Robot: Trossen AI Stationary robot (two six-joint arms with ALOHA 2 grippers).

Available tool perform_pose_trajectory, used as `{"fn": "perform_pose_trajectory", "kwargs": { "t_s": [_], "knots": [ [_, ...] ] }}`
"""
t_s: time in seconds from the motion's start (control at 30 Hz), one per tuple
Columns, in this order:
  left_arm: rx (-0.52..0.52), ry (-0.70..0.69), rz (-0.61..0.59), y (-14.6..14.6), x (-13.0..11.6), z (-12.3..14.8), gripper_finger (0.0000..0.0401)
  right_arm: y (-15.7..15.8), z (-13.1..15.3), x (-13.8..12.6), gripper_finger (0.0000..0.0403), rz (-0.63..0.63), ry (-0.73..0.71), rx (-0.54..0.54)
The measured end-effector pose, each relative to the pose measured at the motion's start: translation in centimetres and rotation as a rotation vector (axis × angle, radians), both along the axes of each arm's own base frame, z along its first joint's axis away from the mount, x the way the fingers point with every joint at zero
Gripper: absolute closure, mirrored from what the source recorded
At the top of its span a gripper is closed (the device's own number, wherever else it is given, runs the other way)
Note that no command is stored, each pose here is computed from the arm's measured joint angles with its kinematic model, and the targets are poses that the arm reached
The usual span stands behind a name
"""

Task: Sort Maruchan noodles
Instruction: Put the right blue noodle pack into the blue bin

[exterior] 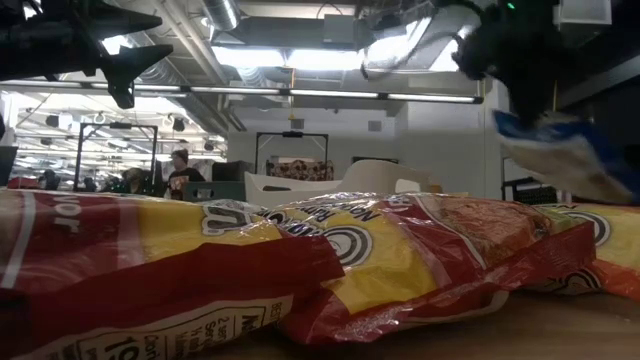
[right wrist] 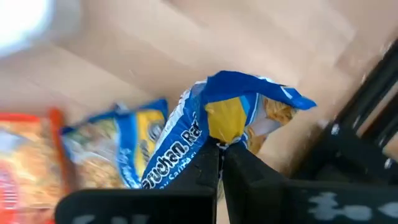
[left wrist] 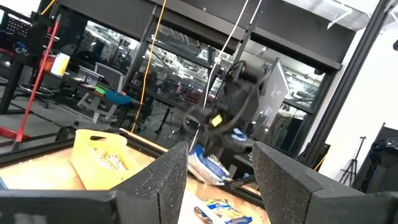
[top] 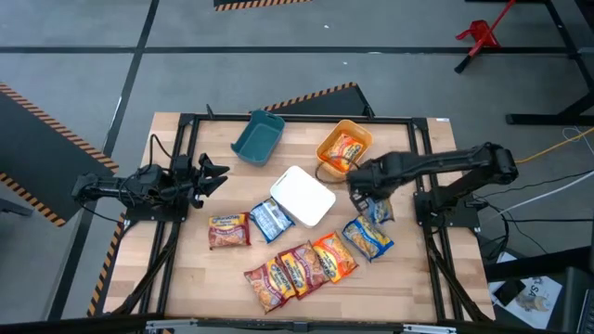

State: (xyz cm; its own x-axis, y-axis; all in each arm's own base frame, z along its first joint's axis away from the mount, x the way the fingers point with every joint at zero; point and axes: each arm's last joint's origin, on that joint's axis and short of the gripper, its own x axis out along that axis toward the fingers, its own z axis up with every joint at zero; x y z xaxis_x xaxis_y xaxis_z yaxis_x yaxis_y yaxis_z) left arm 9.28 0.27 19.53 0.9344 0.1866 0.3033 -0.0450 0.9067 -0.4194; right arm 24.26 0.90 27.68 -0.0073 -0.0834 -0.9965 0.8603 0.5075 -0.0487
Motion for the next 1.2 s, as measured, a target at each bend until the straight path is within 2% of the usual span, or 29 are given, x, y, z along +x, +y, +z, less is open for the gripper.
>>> {"fn": "perform_pose_trajectory", "kwargs": {
  "t_s": [0.13,0.27,0.53,0.7,0.8,0.97,1.03,1.1,1.2],
  "knots": [
    [0.000,0.000,0.000,0.0,0.0,0.0,0.0227,-1.5,2.6,1.4,0.0402,0.033,-0.129,-0.056],
    [0.000,-0.001,0.000,0.0,0.0,0.0,0.0227,-3.7,4.0,3.3,0.0402,0.083,-0.219,-0.106],
    [0.000,-0.001,0.000,0.0,0.0,0.0,0.0227,-8.6,4.6,9.7,0.0402,0.235,-0.436,-0.197],
    [0.000,-0.001,0.000,0.0,0.0,0.0,0.0227,-11.2,4.4,13.9,0.0402,0.323,-0.524,-0.238],
    [0.000,-0.001,-0.001,0.0,0.0,0.0,0.0227,-11.7,4.4,15.2,0.0402,0.380,-0.507,-0.235],
    [0.000,-0.001,0.000,0.0,0.0,0.0,0.0227,-10.6,4.2,14.1,0.0402,0.518,-0.300,-0.259],
    [0.001,0.002,0.000,0.0,0.0,0.0,0.0227,-10.2,4.3,13.2,0.0396,0.557,-0.231,-0.231],
    [0.008,0.002,0.003,0.0,0.0,0.0,0.0227,-10.1,4.4,12.1,0.0379,0.573,-0.175,-0.153],
    [0.024,0.004,0.007,0.0,0.0,0.0,0.0227,-10.2,4.2,11.1,0.0328,0.546,-0.122,-0.051]
  ]
}}
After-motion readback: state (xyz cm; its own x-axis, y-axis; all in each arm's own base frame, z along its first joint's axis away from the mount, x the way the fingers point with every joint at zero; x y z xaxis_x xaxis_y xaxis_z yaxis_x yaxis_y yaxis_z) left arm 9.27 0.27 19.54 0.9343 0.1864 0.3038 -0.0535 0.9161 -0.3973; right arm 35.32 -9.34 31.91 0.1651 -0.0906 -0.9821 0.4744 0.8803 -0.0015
